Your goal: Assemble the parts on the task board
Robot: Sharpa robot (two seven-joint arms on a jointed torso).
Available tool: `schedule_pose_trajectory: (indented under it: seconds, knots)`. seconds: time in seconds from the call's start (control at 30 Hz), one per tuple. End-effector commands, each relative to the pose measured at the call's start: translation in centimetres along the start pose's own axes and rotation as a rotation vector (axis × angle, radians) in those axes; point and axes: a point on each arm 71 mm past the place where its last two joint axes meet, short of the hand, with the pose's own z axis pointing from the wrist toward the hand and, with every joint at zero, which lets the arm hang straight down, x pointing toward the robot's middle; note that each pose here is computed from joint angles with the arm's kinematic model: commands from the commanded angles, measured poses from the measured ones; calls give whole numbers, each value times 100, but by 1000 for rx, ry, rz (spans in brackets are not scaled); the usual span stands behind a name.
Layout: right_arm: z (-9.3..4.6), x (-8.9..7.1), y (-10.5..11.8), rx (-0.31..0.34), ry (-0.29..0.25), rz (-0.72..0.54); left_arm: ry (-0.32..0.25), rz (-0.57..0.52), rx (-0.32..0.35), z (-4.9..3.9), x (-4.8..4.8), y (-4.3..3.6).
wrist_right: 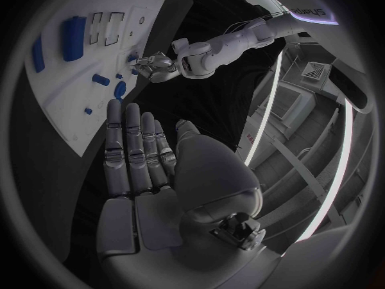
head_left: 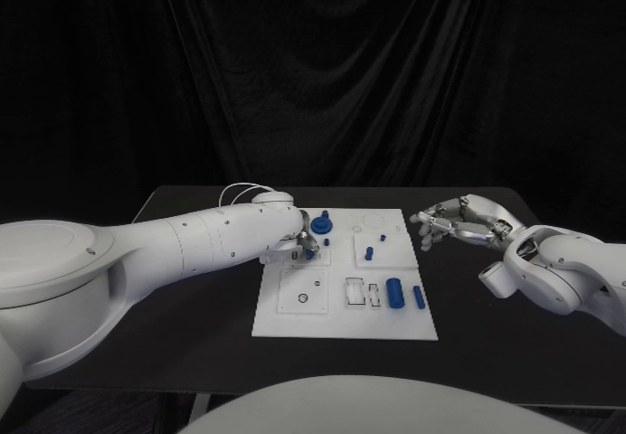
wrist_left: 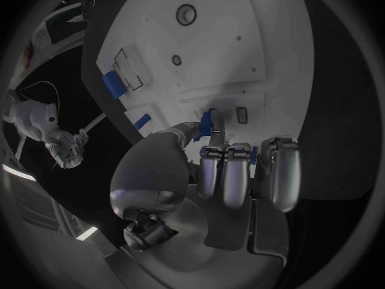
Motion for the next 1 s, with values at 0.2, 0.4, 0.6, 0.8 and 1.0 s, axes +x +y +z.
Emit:
schedule_pose_trajectory:
  seconds: [0.2, 0.4, 0.6, 0.8, 1.0]
  knots:
    - [-11, 17, -48, 24, 16, 5, -45, -42, -1, -33, -8, 87]
    - [-7, 25, -57, 28, 19, 6, -75, -63, 10, -44, -28, 118]
    - [-11, 22, -63, 30, 20, 6, -103, -79, 27, -46, -47, 121]
    - [-16, 17, -67, 32, 19, 7, -116, -87, 30, -42, -60, 129]
    - [-16, 18, -68, 33, 21, 7, -121, -90, 30, -32, -54, 127]
